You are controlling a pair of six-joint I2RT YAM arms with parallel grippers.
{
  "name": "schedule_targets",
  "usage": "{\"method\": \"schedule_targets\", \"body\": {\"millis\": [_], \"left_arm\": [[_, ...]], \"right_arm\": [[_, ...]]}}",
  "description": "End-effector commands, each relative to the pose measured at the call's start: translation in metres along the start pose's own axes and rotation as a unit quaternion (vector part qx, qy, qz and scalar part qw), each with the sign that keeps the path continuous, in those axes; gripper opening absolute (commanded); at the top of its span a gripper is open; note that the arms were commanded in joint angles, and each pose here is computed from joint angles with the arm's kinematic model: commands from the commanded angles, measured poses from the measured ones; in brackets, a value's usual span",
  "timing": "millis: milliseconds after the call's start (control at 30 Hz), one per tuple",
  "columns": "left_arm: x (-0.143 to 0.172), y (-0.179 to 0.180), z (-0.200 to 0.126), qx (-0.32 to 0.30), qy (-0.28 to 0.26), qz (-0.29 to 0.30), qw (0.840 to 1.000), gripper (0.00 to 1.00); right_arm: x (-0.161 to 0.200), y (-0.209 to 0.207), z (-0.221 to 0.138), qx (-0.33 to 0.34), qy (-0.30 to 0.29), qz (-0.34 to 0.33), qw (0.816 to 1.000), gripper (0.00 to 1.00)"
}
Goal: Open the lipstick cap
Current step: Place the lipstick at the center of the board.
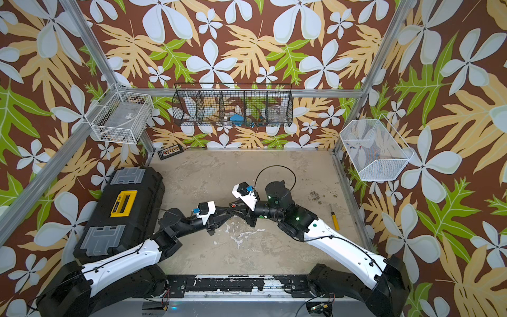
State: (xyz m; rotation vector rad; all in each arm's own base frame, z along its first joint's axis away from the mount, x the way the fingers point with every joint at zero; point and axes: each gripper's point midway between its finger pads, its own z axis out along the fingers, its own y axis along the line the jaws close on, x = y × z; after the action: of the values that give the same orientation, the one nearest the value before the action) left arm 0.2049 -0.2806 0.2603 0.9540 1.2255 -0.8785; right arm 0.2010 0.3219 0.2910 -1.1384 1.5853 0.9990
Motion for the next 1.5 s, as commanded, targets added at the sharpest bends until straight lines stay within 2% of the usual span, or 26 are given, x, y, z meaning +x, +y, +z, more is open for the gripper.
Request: {"method": "schedule_targets", "body": {"millis": [0,67,133,200,300,467,633,767,933,1033,1200,1467], "left_arm": [[-0.002,0.0,0.001,0.002,-0.001,-0.001,1.0,0.28],[-0.001,-0.001,0.002,0.005,-0.001,-0.003,1.0,0.34],[-0.001,-0.001,0.002,0.005,0.0,-0.004,1.0,0.44],[0.001,-0.001,0.002,0.005,0.004,-0.006,1.0,0.48],[0.006,-0.001,0.002,0.005,0.013,-0.008,1.0,0.59],[0.013,0.0,-0.001,-0.003,0.027,-0.009,1.0,0.6],[0.013,0.001,-0.002,-0.006,0.027,-0.006,1.0,0.6],[0.013,0.001,-0.002,-0.007,0.026,-0.007,1.0,0.61],[0.013,0.002,-0.003,-0.01,0.026,-0.008,1.0,0.61],[0.013,0.002,-0.003,-0.011,0.027,-0.007,1.0,0.61],[0.014,0.002,-0.003,-0.012,0.027,-0.006,1.0,0.61],[0.014,0.003,-0.004,-0.017,0.027,-0.008,0.999,0.62]], "right_arm": [[-0.006,0.003,-0.002,-0.004,-0.009,-0.006,1.0,0.16],[-0.006,0.002,-0.003,0.0,-0.008,-0.007,1.0,0.16],[-0.004,-0.003,-0.003,0.014,-0.004,-0.005,1.0,0.16],[-0.003,-0.007,-0.004,0.027,0.0,-0.002,1.0,0.16],[0.001,-0.017,-0.006,0.059,0.007,0.002,0.998,0.17],[0.023,-0.047,-0.018,0.157,0.025,0.019,0.987,0.17],[0.061,-0.097,-0.042,0.267,0.046,0.087,0.959,0.16],[0.082,-0.116,-0.058,0.319,0.037,0.093,0.943,0.15],[0.13,-0.143,-0.079,0.399,0.049,0.137,0.905,0.15],[0.151,-0.148,-0.084,0.424,0.038,0.151,0.892,0.16],[0.184,-0.164,-0.101,0.488,0.043,0.168,0.855,0.16],[0.212,-0.176,-0.104,0.507,0.056,0.197,0.837,0.17]]}}
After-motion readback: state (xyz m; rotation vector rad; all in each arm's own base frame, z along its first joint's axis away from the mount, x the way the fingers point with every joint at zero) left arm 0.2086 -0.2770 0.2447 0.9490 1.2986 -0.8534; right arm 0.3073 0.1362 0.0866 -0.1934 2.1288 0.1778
